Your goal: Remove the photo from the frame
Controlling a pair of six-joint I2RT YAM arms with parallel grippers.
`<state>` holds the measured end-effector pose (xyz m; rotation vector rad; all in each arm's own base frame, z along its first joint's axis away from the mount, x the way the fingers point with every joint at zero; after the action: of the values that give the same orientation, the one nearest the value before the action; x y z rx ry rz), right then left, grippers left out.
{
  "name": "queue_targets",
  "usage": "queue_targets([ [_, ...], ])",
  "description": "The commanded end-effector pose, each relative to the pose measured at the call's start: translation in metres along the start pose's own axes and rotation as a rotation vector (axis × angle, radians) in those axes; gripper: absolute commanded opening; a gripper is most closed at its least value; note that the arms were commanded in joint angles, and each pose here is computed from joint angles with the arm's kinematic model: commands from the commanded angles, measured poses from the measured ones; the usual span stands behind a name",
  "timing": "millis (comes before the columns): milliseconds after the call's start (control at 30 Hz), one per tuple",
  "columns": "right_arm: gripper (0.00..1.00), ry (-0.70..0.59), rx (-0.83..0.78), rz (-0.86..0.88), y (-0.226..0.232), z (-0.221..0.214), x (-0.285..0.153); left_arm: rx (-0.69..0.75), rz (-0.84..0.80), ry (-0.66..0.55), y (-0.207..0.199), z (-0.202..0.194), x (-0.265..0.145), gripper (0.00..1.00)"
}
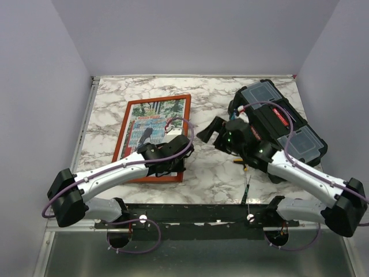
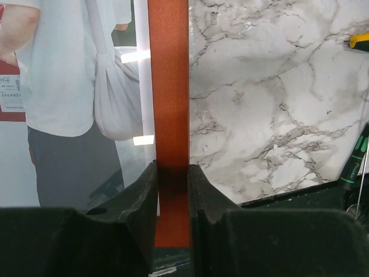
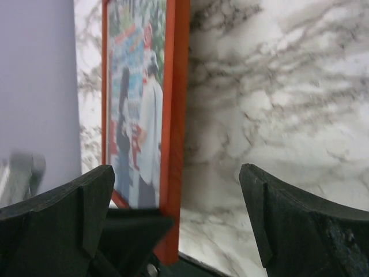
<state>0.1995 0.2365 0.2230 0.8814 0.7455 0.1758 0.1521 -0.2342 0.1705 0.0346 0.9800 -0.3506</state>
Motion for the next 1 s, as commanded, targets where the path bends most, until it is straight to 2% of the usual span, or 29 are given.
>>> queue_targets([
  [0, 1.0, 0.165, 0.02, 0.148, 0.028, 0.016, 0.036, -0.035, -0.027, -0.065, 0.003, 0.005, -0.016, 0.0],
  [200, 1.0, 0.287, -0.004, 0.207, 0.038, 0.006, 0.099, -0.04, -0.025, -0.072, 0.009, 0.0, -0.021, 0.0],
  [333, 1.0, 0.295, -0.005, 0.241, 0.03, -0.001, 0.127, -0.041, -0.028, -0.077, 0.013, -0.002, -0.025, 0.0],
  [467, 0.98, 0.363, 0.002, 0.338, 0.025, -0.014, 0.144, -0.043, -0.035, -0.083, 0.016, -0.005, -0.029, 0.0],
  [633, 0.74, 0.474, -0.007, 0.496, 0.027, -0.031, 0.156, -0.053, -0.051, -0.093, 0.018, -0.009, -0.032, 0.0],
  [767, 0.59, 0.497, -0.019, 0.579, 0.035, -0.033, 0.155, -0.06, -0.066, -0.106, 0.02, -0.01, -0.036, 0.0],
  [867, 0.35, 0.511, -0.044, 0.603, 0.046, -0.03, 0.154, -0.055, -0.086, -0.116, 0.02, -0.009, -0.043, 0.0],
  [900, 0.25, 0.513, -0.05, 0.606, 0.049, -0.028, 0.153, -0.054, -0.09, -0.119, 0.021, -0.008, -0.048, 0.09],
  [933, 0.19, 0.511, -0.064, 0.593, 0.051, -0.026, 0.153, -0.054, -0.095, -0.126, 0.023, -0.005, -0.057, 0.32],
  [967, 0.13, 0.491, -0.093, 0.583, 0.057, -0.022, 0.153, -0.052, -0.109, -0.142, 0.023, -0.001, -0.067, 0.47],
])
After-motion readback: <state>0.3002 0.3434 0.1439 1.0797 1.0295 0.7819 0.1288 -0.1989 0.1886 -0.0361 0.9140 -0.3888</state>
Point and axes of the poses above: each gripper's point midway between its finger pads, its own x axis out along the fingers, its own y axis along the line the jaws close on, z = x × y, the point moved 6 cm from there along -x, back along the fingers, and after that the axes turned 14 degrees about x, right-handed, at the moved point
